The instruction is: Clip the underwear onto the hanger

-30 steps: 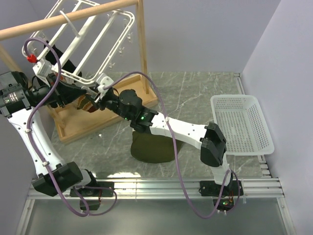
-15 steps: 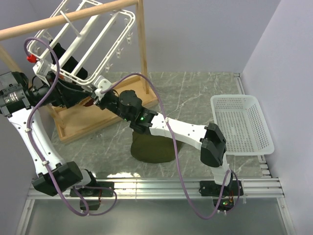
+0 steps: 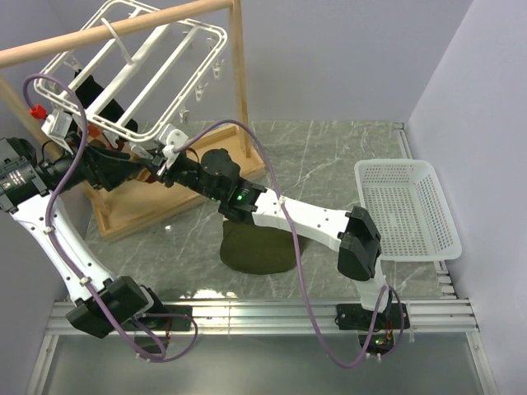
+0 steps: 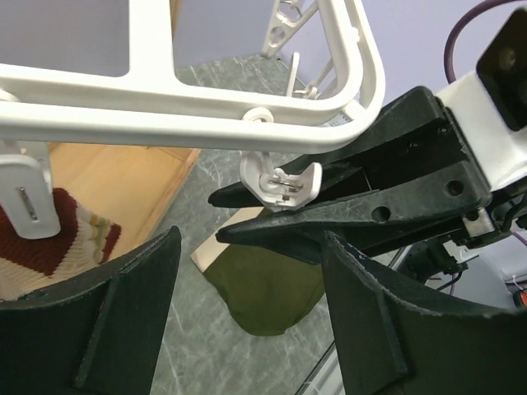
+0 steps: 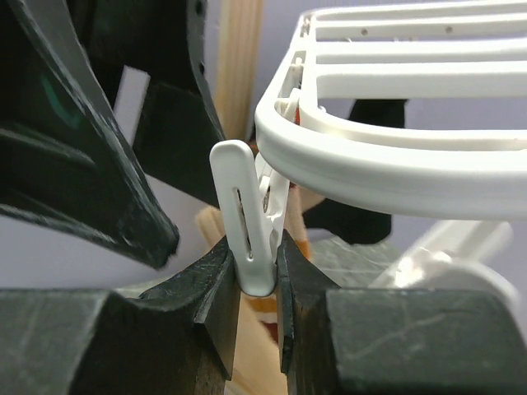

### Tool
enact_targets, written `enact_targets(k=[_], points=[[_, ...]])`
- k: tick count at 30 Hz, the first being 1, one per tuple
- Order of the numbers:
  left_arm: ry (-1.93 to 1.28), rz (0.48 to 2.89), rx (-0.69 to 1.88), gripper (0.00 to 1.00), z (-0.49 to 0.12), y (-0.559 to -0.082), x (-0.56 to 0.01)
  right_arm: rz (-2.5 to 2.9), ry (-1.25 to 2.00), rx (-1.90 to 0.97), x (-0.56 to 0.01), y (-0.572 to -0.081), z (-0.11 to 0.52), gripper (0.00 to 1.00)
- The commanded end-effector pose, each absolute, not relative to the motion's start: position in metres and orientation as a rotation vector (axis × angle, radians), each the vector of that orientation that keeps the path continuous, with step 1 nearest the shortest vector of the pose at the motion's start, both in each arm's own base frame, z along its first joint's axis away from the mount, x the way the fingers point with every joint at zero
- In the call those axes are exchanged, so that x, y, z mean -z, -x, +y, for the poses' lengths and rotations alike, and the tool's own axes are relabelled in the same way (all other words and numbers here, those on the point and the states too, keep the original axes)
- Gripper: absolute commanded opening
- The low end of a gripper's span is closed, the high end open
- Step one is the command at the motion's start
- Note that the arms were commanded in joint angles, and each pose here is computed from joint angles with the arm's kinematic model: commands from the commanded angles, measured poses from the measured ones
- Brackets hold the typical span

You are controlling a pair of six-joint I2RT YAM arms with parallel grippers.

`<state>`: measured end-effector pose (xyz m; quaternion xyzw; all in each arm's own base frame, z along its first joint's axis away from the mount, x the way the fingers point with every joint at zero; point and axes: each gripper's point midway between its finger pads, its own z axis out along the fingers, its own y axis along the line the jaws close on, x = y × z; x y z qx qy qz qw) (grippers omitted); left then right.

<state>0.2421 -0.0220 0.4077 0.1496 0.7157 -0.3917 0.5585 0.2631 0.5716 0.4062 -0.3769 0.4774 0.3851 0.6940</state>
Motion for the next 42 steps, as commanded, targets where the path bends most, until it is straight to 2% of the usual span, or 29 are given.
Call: enact_targets(k=[1, 17, 25, 34, 37, 42], points=[[-0.438, 1.504, 1.055, 0.74, -0.041, -0.224, -0.442, 1.001, 0.815, -0.967, -0.444, -0.246, 0.571, 0.00], [-0.492, 1.496, 1.076, 0.70, -0.043, -0.231, -0.460, 1.035, 0.832, -0.983, -0.428, -0.248, 0.580, 0.00], [-0.527, 1.488, 1.094, 0.58, -0.047, -0.235, -0.464, 1.040, 0.839, -1.003, -0.425, -0.245, 0.584, 0.00], [-0.557, 1.481, 1.108, 0.56, -0.050, -0.238, -0.468, 1.044, 0.845, -1.006, -0.419, -0.244, 0.585, 0.00], [-0.561, 1.480, 1.117, 0.48, -0.051, -0.239, -0.466, 1.040, 0.846, -1.009, -0.420, -0.244, 0.586, 0.00], [-0.557, 1.484, 1.121, 0.21, -0.051, -0.240, -0.465, 1.048, 0.850, -1.000, -0.418, -0.245, 0.584, 0.00]])
